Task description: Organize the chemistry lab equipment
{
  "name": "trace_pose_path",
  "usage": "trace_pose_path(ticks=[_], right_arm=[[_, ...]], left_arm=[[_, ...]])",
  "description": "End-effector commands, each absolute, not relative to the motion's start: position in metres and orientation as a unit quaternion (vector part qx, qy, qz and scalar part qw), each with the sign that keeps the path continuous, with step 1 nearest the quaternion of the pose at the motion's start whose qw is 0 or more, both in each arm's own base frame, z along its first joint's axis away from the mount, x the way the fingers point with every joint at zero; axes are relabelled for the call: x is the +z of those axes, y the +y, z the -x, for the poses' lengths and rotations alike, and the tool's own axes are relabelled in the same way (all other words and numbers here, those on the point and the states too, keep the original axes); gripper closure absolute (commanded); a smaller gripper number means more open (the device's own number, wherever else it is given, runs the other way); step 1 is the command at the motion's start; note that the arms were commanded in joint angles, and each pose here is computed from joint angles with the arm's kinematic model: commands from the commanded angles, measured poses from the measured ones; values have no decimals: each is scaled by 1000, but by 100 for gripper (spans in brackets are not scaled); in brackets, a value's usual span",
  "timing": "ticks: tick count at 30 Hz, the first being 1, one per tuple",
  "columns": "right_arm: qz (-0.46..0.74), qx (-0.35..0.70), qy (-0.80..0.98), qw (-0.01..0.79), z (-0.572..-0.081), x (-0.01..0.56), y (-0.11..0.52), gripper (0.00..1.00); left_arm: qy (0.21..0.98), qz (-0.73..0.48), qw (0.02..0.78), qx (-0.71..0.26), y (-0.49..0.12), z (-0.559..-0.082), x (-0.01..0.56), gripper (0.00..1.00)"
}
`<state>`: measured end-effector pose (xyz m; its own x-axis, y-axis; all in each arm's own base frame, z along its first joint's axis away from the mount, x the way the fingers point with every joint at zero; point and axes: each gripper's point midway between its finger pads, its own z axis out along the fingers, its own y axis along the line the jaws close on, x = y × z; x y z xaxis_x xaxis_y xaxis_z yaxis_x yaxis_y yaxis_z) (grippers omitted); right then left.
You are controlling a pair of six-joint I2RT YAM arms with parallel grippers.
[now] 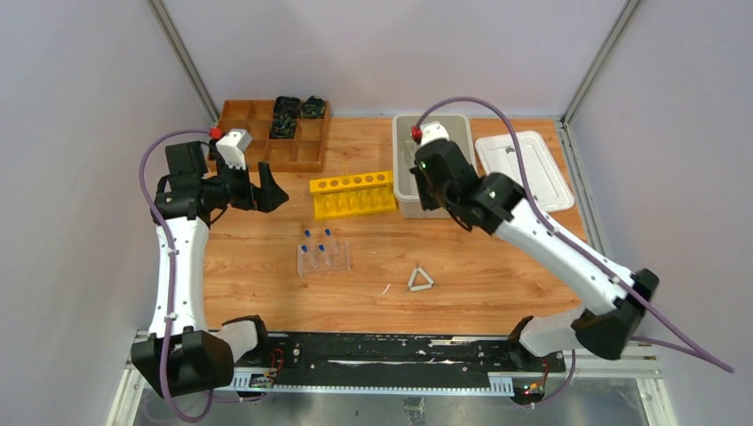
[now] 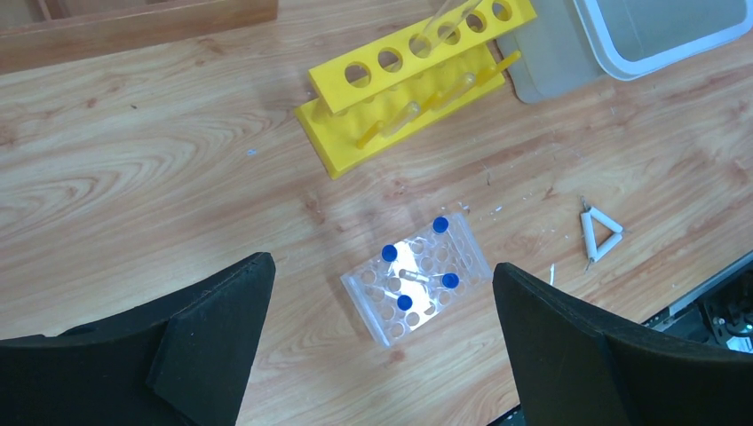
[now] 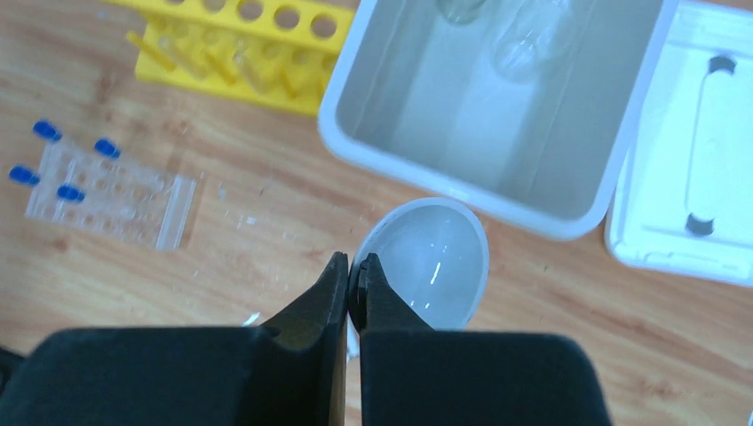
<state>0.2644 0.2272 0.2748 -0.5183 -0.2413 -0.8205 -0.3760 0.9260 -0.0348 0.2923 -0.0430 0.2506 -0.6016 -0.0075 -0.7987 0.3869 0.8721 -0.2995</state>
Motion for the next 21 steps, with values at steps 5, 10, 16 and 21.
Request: trace_pose_path(ticks=[5, 10, 16, 21], right_arm=[[200, 29, 903, 379, -363, 240, 230, 100], [177, 25, 926, 331, -412, 194, 226, 100], [171, 43, 946, 272, -431, 138, 233, 100], [164, 57, 956, 236, -432, 103, 242, 100]], left_arm=[[855, -129, 449, -224, -48, -283, 264, 0], [856, -130, 449, -222, -48, -280, 263, 0], [856, -134, 444, -230, -50, -280, 260, 0], [859, -131, 439, -229, -49, -281, 256, 0]])
